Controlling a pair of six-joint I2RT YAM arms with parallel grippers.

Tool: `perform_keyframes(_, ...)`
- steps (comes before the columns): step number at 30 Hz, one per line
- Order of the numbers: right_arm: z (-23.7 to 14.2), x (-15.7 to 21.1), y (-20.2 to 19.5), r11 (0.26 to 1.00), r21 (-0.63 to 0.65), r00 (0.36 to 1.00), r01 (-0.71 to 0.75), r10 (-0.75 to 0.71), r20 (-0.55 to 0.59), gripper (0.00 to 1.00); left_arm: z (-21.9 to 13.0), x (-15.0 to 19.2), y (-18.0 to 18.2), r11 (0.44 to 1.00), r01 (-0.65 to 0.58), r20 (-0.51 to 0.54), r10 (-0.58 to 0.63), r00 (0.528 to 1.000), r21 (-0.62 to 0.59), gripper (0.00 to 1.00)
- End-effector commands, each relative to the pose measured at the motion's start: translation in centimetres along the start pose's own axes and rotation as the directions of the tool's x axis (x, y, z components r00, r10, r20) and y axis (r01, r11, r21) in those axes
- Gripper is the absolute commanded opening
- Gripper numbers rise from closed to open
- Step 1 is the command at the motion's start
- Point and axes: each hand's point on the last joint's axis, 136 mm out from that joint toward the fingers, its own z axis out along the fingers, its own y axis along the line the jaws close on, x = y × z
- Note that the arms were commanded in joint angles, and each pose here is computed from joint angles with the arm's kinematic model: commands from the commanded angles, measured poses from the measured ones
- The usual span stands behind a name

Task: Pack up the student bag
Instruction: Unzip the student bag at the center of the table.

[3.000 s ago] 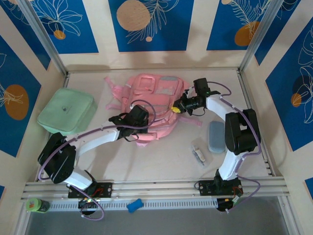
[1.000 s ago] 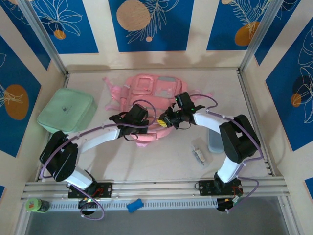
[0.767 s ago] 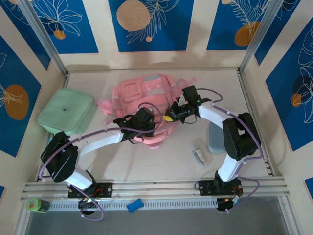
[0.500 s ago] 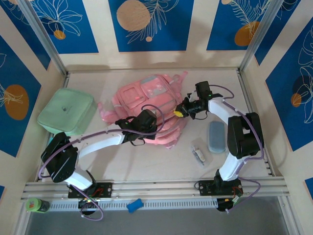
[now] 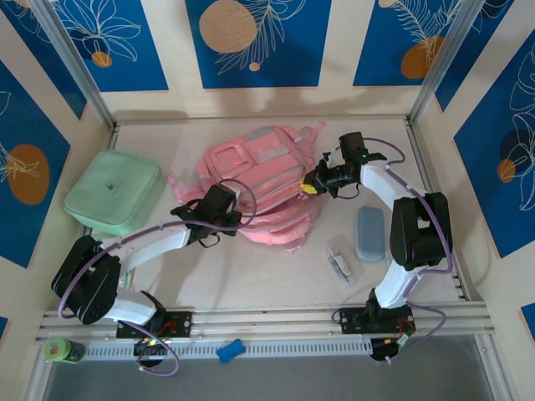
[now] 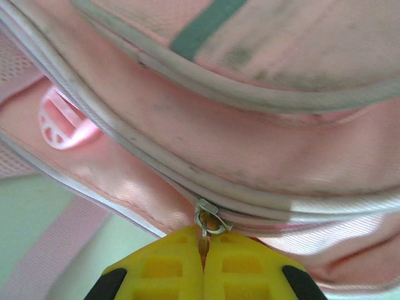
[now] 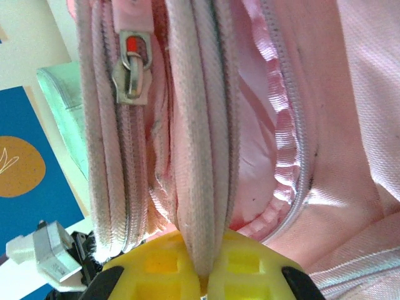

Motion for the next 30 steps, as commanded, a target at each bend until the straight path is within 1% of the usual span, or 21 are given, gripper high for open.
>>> perform_keyframes(1, -2.3, -2.6, 1.9, 0.995, -0.031, 0.991, 0.092, -0.089, 0.100, 0.00, -0.2, -1.7, 2.3, 0.998, -0.050, 0.099, 0.052, 0.994, -0.027, 0.00)
perform_keyframes(2, -2.3, -2.4, 2.0, 0.994, -0.034, 0.991, 0.104, -0.100, 0.091, 0.00, -0.5, -2.5, 2.3, 0.998, -0.061, 0.135, 0.063, 0.989, -0.016, 0.00)
perform_keyframes(4, -2.3, -2.4, 1.8, 0.994, -0.010, 0.991, 0.105, -0.103, 0.086, 0.00, -0.6, -3.4, 3.0, 0.996, -0.076, 0.177, 0.082, 0.981, -0.042, 0.00)
perform_keyframes(6, -2.3, -2.2, 2.1, 0.993, -0.022, 0.990, 0.118, -0.116, 0.079, 0.00, -0.3, -3.9, 4.5, 0.994, -0.076, 0.170, 0.090, 0.981, -0.083, 0.00)
perform_keyframes(8, -2.1, -1.9, 2.4, 0.990, -0.040, 0.990, 0.133, -0.130, 0.061, 0.00, 0.0, -4.1, 5.5, 0.991, -0.090, 0.170, 0.106, 0.980, -0.099, 0.00)
perform_keyframes(9, -2.0, -1.6, 2.9, 0.987, -0.061, 0.988, 0.151, -0.148, 0.049, 0.00, 0.1, -4.1, 6.1, 0.989, -0.094, 0.188, 0.114, 0.975, -0.115, 0.00)
perform_keyframes(10, -1.9, -1.5, 3.0, 0.985, -0.068, 0.987, 0.157, -0.155, 0.040, 0.00, 0.1, -4.2, 6.9, 0.991, -0.057, 0.196, 0.080, 0.977, -0.123, 0.00)
perform_keyframes(12, -1.7, -1.3, 2.7, 0.985, -0.053, 0.987, 0.162, -0.161, 0.029, 0.00, -0.3, -5.2, 7.1, 0.997, -0.034, 0.255, 0.049, 0.966, -0.063, 0.00)
perform_keyframes(13, -1.6, -1.2, 2.6, 0.985, -0.048, 0.986, 0.164, -0.163, 0.026, 0.00, -0.6, -5.6, 7.4, 0.998, -0.015, 0.271, 0.033, 0.962, -0.065, 0.00)
perform_keyframes(14, -1.6, -1.3, 2.4, 0.987, -0.041, 0.988, 0.156, -0.155, 0.024, 0.00, -0.7, -6.1, 7.7, 0.997, 0.014, 0.271, 0.006, 0.962, -0.070, 0.00)
perform_keyframes(16, -1.6, -1.4, 2.3, 0.989, -0.054, 0.990, 0.140, -0.139, 0.018, 0.00, -0.8, -6.7, 7.4, 0.999, 0.019, 0.256, -0.005, 0.967, -0.051, 0.00)
perform_keyframes(18, -1.5, -1.2, 2.6, 0.989, -0.070, 0.991, 0.131, -0.131, 0.009, 0.00, -0.8, -7.3, 5.8, 0.999, 0.018, 0.264, -0.027, 0.964, 0.037, 0.00)
perform_keyframes(19, -1.4, -0.9, 2.9, 0.988, -0.074, 0.991, 0.134, -0.134, 0.005, 0.08, -1.0, -7.6, 4.2, 0.993, -0.010, 0.286, -0.023, 0.958, 0.114, 0.00)
perform_keyframes(20, -1.2, -0.4, 3.4, 0.986, -0.085, 0.989, 0.144, -0.145, 0.000, 0.19, -1.1, -7.6, 3.1, 0.989, -0.029, 0.306, -0.017, 0.952, 0.144, 0.00)
perform_keyframes(21, -1.0, 0.2, 3.9, 0.984, -0.105, 0.989, 0.147, -0.149, -0.009, 0.27, -1.2, -7.5, 2.6, 0.989, -0.041, 0.316, -0.007, 0.949, 0.145, 0.00)
perform_keyframes(23, -0.3, 1.9, 4.9, 0.975, -0.183, 0.990, 0.125, -0.135, -0.042, 0.39, -1.0, -7.3, 2.0, 0.989, -0.049, 0.308, 0.002, 0.951, 0.143, 0.00)
perform_keyframes(24, 0.1, 2.8, 5.1, 0.973, -0.204, 0.991, 0.107, -0.122, -0.059, 0.42, -0.9, -7.2, 1.6, 0.987, -0.048, 0.299, -0.001, 0.954, 0.156, 0.00)
perform_keyframes(26, 1.2, 4.9, 5.3, 0.977, -0.202, 0.992, 0.073, -0.091, -0.085, 0.49, -0.8, -7.1, 0.4, 0.979, -0.061, 0.297, 0.000, 0.955, 0.197, 0.00)
perform_keyframes(30, 3.2, 8.0, 7.0, 0.973, -0.221, 0.994, 0.067, -0.084, -0.071, 0.59, -0.8, -6.4, -1.3, 0.975, -0.094, 0.280, 0.035, 0.959, 0.199, 0.00)
